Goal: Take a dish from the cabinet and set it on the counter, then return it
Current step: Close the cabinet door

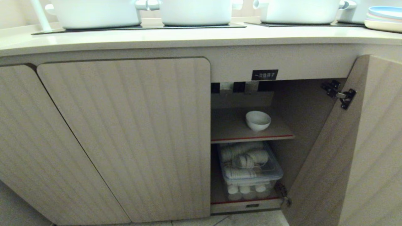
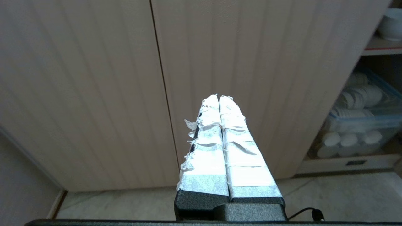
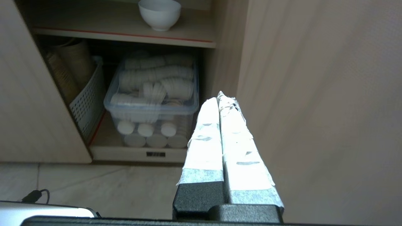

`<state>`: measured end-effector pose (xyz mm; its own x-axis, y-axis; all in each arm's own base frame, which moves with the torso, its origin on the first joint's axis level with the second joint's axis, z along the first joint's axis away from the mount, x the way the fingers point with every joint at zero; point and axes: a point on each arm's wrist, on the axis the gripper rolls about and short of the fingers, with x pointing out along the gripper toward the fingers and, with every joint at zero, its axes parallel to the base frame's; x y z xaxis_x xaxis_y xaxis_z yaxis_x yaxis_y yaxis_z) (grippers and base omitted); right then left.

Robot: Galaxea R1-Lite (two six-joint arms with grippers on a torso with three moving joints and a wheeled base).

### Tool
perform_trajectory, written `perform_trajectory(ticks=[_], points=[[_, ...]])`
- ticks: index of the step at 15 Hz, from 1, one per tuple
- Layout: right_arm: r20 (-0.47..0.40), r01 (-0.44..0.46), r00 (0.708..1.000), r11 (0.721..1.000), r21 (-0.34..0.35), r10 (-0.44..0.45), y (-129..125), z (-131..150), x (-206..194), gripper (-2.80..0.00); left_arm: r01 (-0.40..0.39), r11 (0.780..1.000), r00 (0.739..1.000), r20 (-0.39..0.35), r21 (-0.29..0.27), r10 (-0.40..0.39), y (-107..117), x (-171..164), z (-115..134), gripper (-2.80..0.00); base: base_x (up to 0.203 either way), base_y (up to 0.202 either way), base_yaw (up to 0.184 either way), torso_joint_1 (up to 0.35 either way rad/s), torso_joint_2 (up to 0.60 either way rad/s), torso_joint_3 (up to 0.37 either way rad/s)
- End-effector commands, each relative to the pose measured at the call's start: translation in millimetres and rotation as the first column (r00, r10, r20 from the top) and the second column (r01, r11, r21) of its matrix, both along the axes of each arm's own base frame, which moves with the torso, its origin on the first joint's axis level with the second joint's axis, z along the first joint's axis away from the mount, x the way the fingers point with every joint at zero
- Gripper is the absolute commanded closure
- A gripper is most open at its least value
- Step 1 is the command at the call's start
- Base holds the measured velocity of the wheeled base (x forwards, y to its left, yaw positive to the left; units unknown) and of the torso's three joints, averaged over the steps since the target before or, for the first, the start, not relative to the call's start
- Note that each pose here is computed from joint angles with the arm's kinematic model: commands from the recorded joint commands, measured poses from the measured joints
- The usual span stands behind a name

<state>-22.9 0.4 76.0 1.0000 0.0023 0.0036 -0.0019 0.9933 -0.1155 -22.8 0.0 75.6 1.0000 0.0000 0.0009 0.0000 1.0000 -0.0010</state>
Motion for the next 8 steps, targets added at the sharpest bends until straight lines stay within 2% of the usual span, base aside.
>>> perform_trajectory(ticks=[1, 8], points=[[0.001, 0.001, 1.000, 1.000, -0.001, -0.001, 0.0, 0.2, 0.0, 0.00, -0.002, 1.000, 1.000, 0.001, -0.001, 0.002, 0.0, 0.0, 0.0, 0.00, -0.125, 0.000, -0.002, 0.007, 0.01, 0.002], [0.001, 0.001, 1.000, 1.000, -0.001, -0.001, 0.0, 0.2, -0.1, 0.00, 0.000, 1.000, 1.000, 0.001, -0.001, 0.000, 0.0, 0.0, 0.0, 0.00, -0.191, 0.000, -0.001, 0.002, 0.00, 0.006]])
